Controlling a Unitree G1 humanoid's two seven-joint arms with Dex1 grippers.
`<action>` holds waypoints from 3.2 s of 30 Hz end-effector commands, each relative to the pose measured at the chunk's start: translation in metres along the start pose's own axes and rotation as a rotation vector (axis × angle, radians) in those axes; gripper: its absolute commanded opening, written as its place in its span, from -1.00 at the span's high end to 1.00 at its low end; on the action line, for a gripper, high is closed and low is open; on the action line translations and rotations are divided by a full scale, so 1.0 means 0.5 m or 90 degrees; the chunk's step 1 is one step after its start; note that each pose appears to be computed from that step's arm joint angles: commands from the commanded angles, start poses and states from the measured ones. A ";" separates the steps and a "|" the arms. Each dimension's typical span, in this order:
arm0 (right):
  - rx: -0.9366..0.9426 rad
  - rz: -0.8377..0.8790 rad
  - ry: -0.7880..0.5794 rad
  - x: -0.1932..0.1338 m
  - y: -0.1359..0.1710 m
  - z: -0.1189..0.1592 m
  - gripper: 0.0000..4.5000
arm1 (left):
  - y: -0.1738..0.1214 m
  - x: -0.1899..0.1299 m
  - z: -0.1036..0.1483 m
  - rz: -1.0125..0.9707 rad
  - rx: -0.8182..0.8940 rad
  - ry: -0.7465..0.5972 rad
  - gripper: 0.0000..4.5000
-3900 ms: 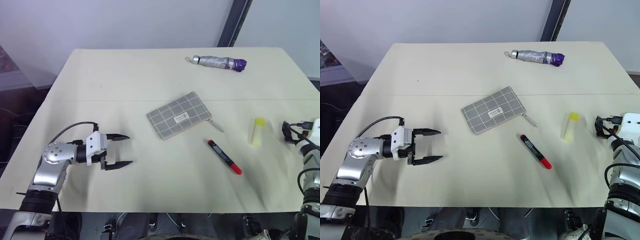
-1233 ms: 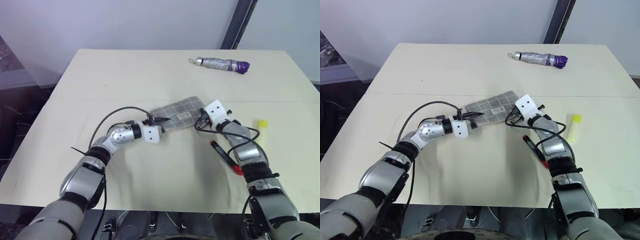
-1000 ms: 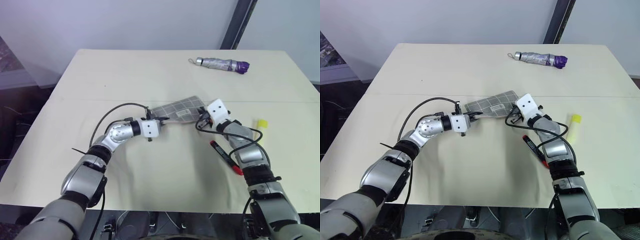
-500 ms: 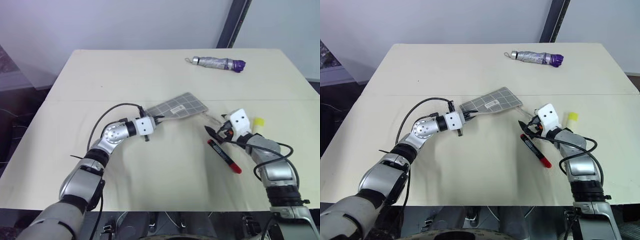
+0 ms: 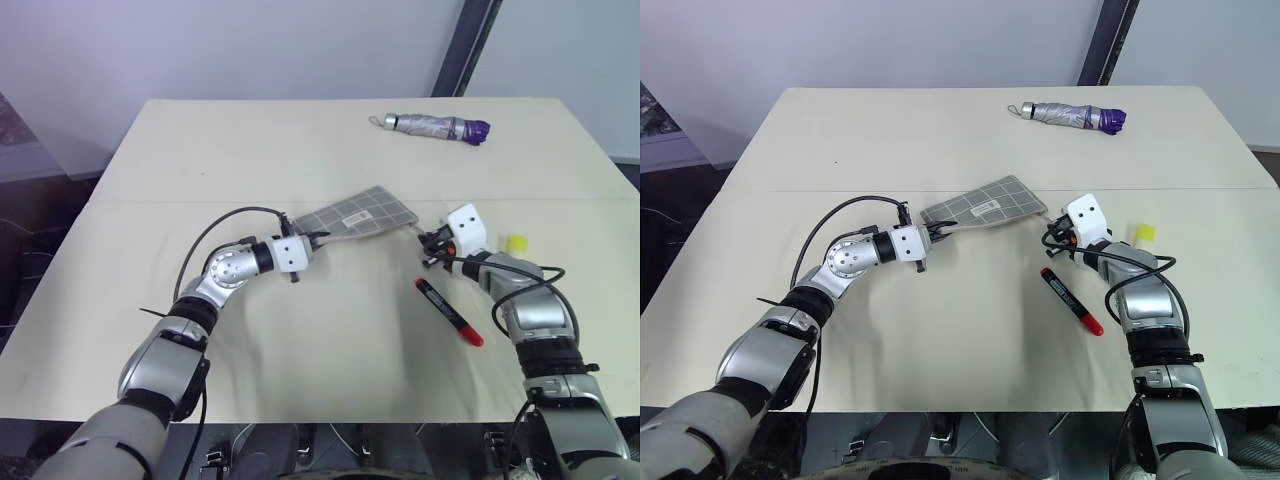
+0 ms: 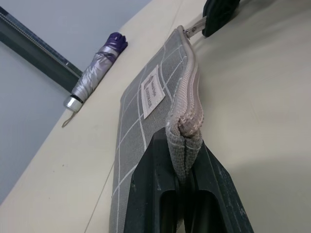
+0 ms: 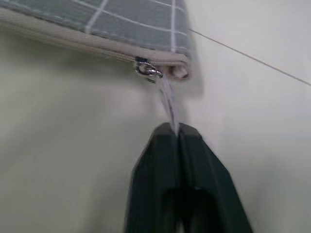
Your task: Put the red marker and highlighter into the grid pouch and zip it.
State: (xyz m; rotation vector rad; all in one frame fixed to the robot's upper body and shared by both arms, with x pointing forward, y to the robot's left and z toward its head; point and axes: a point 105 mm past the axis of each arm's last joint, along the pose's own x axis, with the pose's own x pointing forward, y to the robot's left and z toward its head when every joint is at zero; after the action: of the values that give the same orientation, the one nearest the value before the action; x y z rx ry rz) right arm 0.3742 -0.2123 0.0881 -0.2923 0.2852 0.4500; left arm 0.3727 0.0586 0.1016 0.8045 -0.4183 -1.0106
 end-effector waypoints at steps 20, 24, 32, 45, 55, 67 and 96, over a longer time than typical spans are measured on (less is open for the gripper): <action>-0.122 0.423 -0.210 -0.028 0.355 0.192 0.98 | 0.034 0.031 0.031 0.028 0.034 -0.028 1.00; -0.139 0.465 -0.169 -0.027 0.384 0.165 0.98 | 0.033 0.037 0.037 0.028 0.027 -0.038 1.00; -0.124 0.360 -0.182 -0.028 0.311 0.168 0.62 | 0.046 0.024 0.035 0.040 0.035 -0.039 1.00; -0.150 0.083 -0.265 -0.195 0.204 0.146 -0.96 | 0.070 -0.007 0.046 0.077 0.046 -0.069 1.00; 0.035 -0.398 -0.183 -0.223 0.056 0.073 -0.96 | 0.063 -0.011 0.036 0.079 0.037 -0.059 1.00; 0.196 -0.545 0.036 -0.226 -0.085 -0.060 -0.96 | 0.053 0.007 0.047 0.071 0.036 -0.073 1.00; -0.148 -0.032 -0.081 -0.193 0.066 0.074 0.60 | 0.069 0.009 0.060 0.091 0.020 -0.092 1.00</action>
State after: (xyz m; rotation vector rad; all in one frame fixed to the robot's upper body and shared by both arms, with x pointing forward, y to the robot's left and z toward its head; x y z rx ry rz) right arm 0.2800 -0.2121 0.1334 -0.4753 0.1607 0.4559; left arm 0.3731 0.0551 0.1265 0.7343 -0.5378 -0.9601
